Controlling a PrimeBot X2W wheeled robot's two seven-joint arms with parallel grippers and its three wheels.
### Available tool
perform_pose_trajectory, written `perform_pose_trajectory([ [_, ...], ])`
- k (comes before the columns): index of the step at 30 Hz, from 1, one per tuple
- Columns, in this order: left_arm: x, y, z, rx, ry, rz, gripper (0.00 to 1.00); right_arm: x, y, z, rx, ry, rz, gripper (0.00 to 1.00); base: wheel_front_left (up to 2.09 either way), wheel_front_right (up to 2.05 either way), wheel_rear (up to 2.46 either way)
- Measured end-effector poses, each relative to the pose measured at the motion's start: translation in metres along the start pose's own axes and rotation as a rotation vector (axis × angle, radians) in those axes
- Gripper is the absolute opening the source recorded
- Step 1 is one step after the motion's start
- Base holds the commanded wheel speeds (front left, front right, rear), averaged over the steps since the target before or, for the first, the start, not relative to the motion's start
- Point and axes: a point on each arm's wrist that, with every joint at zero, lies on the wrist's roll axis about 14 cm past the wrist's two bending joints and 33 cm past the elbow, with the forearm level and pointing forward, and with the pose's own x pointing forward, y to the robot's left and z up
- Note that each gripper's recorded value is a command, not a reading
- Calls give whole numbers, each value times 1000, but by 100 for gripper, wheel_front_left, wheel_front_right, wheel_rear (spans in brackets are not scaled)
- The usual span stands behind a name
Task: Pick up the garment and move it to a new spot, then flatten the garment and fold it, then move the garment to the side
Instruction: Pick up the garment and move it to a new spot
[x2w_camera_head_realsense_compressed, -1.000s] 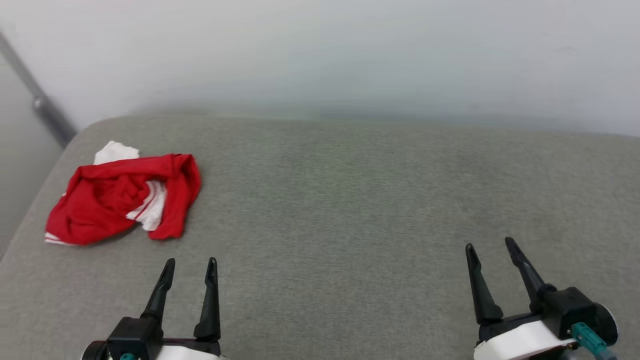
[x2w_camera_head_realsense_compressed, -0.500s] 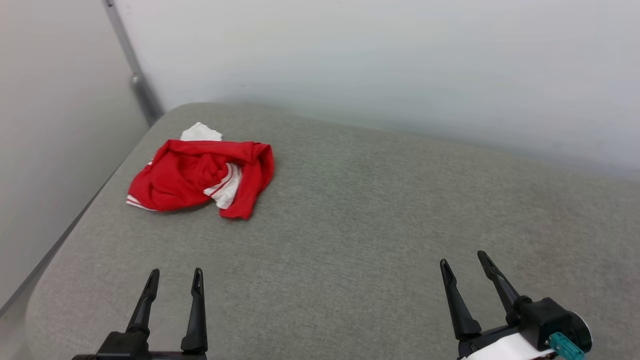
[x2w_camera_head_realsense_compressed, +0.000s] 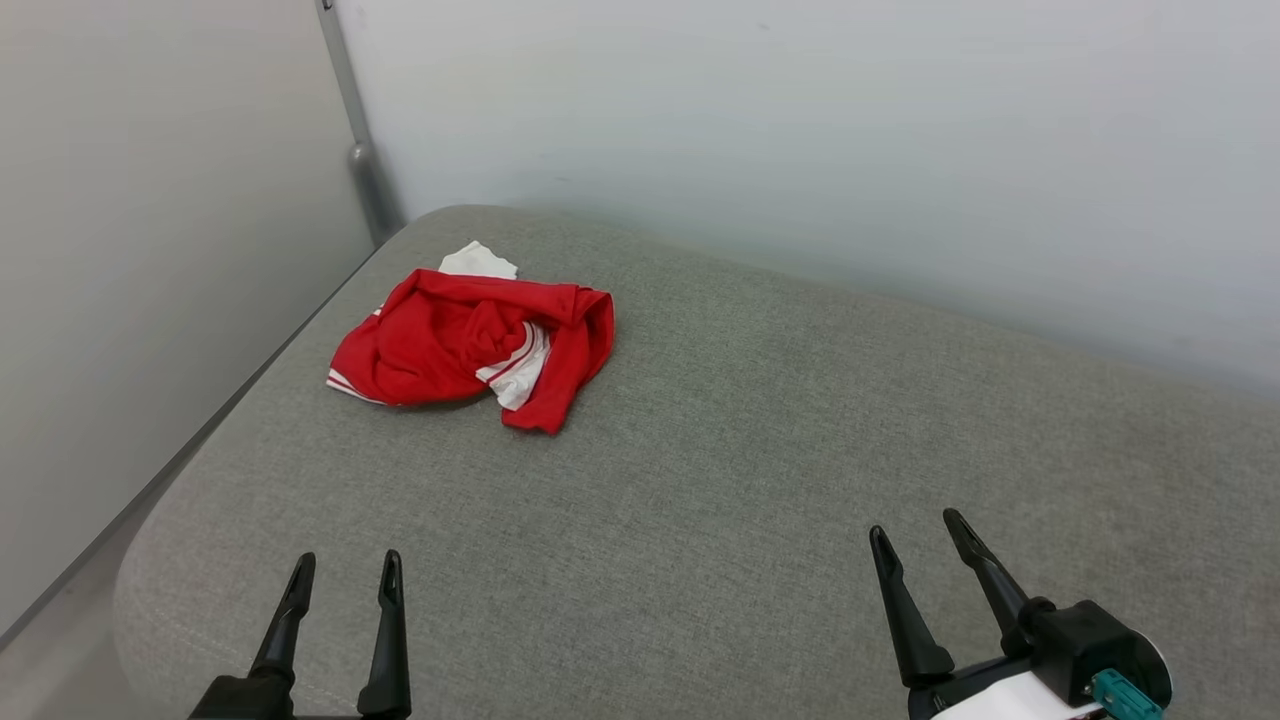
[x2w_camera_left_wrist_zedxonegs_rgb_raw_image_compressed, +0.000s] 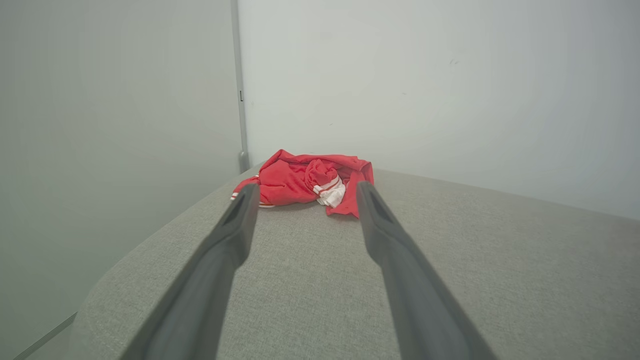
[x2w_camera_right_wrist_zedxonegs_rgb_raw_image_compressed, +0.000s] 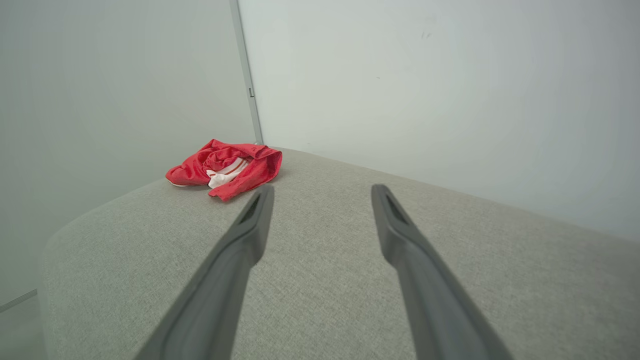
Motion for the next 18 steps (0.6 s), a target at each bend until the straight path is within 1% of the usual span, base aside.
perform_pose_trajectory([
  [10, -2, 4, -4, -1, 13, 4, 100, -1, 3, -2, 15, 4, 6, 100, 0, 0, 0],
  [14, 0, 4, -5, -16, 17, 4, 100, -1, 5, -3, 22, 5, 10, 100, 0, 0, 0],
  [18, 7, 1, -7, -21, 26, 0, 100, 1, -4, -4, 46, 1, -13, 100, 0, 0, 0],
])
